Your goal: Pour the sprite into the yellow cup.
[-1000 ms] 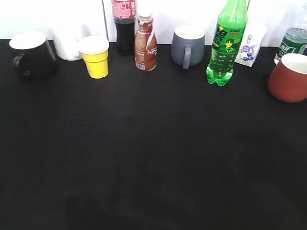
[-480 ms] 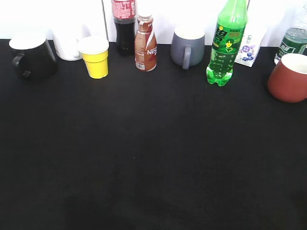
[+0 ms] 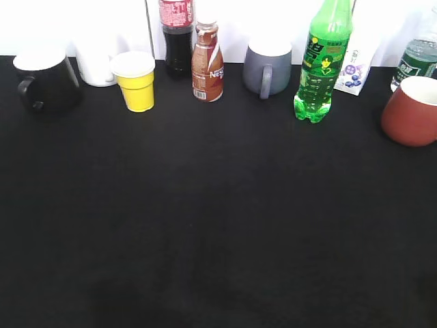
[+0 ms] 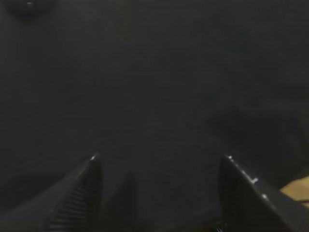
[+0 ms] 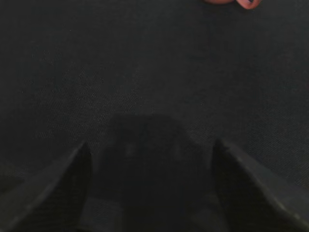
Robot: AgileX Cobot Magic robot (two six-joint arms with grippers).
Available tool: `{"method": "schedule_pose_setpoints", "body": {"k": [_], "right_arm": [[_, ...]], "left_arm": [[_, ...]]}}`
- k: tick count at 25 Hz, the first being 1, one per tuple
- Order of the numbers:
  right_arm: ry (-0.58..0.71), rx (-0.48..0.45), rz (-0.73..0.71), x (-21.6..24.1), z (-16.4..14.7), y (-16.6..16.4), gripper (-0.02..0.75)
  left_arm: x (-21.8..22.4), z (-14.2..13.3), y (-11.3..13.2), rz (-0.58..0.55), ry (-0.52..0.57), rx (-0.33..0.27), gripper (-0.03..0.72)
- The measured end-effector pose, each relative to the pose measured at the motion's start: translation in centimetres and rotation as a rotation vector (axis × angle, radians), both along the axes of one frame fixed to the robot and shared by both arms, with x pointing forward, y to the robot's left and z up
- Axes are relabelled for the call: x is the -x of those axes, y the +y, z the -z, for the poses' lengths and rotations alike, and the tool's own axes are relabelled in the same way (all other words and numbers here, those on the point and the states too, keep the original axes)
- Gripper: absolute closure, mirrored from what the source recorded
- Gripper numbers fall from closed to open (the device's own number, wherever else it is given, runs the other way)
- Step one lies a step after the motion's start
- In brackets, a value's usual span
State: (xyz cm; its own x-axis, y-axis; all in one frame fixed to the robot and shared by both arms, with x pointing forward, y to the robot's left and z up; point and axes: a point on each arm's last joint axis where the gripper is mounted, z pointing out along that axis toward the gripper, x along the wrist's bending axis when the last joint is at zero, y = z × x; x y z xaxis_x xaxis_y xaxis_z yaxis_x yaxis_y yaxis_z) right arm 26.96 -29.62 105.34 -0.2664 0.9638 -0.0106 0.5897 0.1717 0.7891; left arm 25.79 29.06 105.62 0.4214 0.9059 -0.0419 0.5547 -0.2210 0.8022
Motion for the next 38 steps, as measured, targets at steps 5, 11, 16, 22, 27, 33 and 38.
{"method": "schedule_pose_setpoints", "body": {"k": [5, 11, 16, 22, 27, 33, 38], "right_arm": [[-0.049, -0.016, 0.278, 0.8, -0.1, -0.9, 0.151], [-0.222, -0.046, 0.425, 3.7, -0.2, -1.2, 0.151], [-0.222, -0.045, 0.425, 3.7, -0.2, -1.2, 0.151], [-0.222, -0.045, 0.425, 3.7, -0.2, -1.2, 0.151], [-0.222, -0.045, 0.425, 3.7, -0.2, -1.2, 0.151], [-0.212, -0.058, 0.308, 3.6, -0.2, -0.2, 0.151], [-0.212, -0.063, 0.303, 3.6, -0.2, -0.2, 0.151]], "left_arm": [[0.2, 0.0, 0.7, -0.305, -0.021, 0.006, 0.123], [2.8, -0.1, 0.9, -0.421, -0.183, 0.043, 0.123], [2.7, -0.1, 0.9, -0.406, -0.181, 0.045, 0.123], [2.7, -0.1, 0.9, -0.392, -0.18, 0.046, 0.123], [2.7, -0.1, 0.9, -0.392, -0.18, 0.046, 0.123], [2.7, 0.0, 0.9, -0.392, -0.179, 0.046, 0.123], [2.7, 0.0, 0.9, -0.392, -0.179, 0.046, 0.123]]}}
